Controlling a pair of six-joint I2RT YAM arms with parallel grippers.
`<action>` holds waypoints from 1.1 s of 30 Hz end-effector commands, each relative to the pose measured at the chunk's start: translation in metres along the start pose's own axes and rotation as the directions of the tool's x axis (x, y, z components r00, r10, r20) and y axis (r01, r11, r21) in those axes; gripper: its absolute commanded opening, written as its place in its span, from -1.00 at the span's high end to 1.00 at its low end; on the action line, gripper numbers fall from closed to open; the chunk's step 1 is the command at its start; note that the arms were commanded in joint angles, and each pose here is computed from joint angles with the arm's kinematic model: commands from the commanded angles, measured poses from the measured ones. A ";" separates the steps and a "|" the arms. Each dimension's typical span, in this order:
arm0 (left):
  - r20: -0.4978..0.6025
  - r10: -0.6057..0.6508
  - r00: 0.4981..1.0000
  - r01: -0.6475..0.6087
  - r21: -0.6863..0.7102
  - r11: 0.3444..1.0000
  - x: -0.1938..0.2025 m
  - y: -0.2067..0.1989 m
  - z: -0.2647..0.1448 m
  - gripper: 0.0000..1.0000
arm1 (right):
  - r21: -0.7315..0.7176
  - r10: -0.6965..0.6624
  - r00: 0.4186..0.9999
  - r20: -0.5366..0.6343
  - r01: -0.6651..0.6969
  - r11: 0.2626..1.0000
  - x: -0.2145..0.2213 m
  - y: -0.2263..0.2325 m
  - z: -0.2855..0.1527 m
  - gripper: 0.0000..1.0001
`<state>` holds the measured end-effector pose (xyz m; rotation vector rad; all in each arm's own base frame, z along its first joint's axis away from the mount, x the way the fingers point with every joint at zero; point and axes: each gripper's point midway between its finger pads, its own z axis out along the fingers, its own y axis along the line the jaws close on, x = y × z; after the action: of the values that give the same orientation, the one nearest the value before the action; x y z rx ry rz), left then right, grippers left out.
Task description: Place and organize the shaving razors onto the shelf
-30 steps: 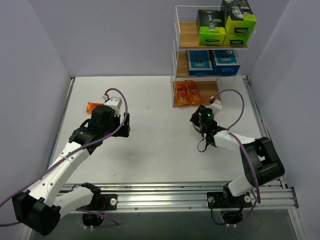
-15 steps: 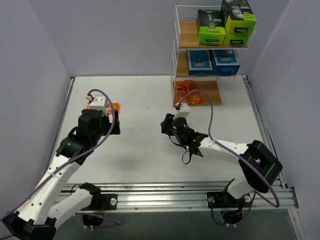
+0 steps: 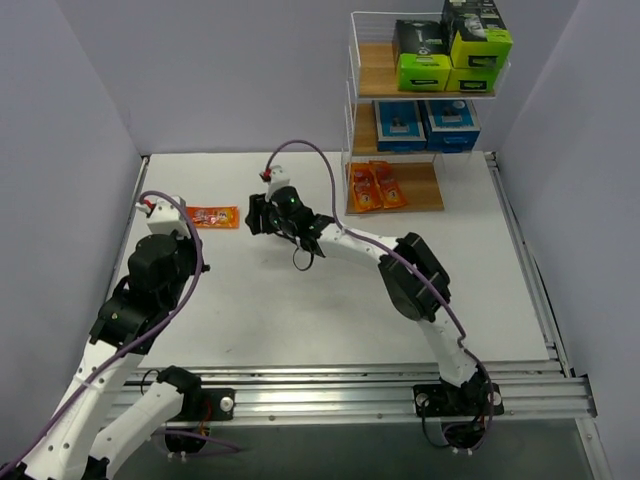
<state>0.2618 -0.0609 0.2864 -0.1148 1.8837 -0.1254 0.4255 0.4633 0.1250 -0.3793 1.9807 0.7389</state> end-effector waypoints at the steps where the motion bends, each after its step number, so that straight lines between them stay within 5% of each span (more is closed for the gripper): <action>1: 0.052 -0.032 0.998 0.034 -0.022 0.999 -0.014 0.004 0.000 0.95 | -0.152 -0.077 0.996 -0.035 0.071 0.986 -0.008 0.032 0.025 0.01; 7: 0.058 -0.030 0.998 0.030 0.003 1.000 -0.015 0.000 -0.002 0.94 | -0.199 -0.058 0.998 0.003 0.057 0.978 -0.014 0.036 0.074 -0.17; 8: 0.063 -0.031 0.998 0.030 0.001 1.000 -0.016 0.000 -0.002 0.77 | -0.197 -0.050 0.999 -0.003 0.049 0.979 -0.004 0.032 0.083 -0.19; 9: 0.066 -0.032 0.997 0.032 0.005 0.999 -0.016 0.000 -0.003 0.38 | -0.199 -0.038 0.999 0.009 0.039 0.979 -0.007 0.031 0.087 -0.20; 13: 0.070 -0.036 0.997 0.037 -0.011 0.999 -0.016 0.002 -0.005 -0.11 | -0.184 0.031 0.998 0.053 -0.021 0.983 -0.009 0.022 0.103 -0.24; 16: 0.069 -0.033 0.997 0.034 -0.015 0.999 -0.015 0.001 -0.005 -0.32 | -0.153 0.080 0.995 0.065 -0.069 0.986 -0.003 0.010 0.112 -0.23; 24: 0.078 -0.022 0.997 0.023 -0.015 1.000 -0.016 0.000 -0.009 -0.48 | -0.172 0.239 0.968 0.070 -0.225 0.959 0.005 -0.003 0.125 -0.11; 25: 0.078 -0.021 0.997 0.023 -0.016 1.000 -0.015 0.000 -0.009 -0.48 | -0.176 0.247 0.966 0.072 -0.231 0.957 0.005 -0.002 0.126 -0.10; 27: 0.079 -0.018 0.997 0.019 -0.012 1.000 -0.015 -0.001 -0.009 -0.15 | -0.186 0.260 0.963 0.071 -0.243 0.952 0.008 -0.003 0.130 -0.07; 30: 0.080 -0.012 0.997 0.012 0.001 1.000 -0.016 -0.004 -0.010 0.56 | -0.196 0.278 0.958 0.067 -0.260 0.945 0.014 -0.002 0.134 -0.02; 33: 0.079 -0.013 0.997 0.013 -0.004 1.000 -0.016 -0.003 -0.010 0.83 | -0.207 0.300 0.952 0.069 -0.280 0.937 0.015 -0.001 0.137 0.00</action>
<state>0.2555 -0.0628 0.2931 -0.1173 1.8499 -0.1187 0.5073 0.5388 0.0405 -0.1862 1.9716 1.0442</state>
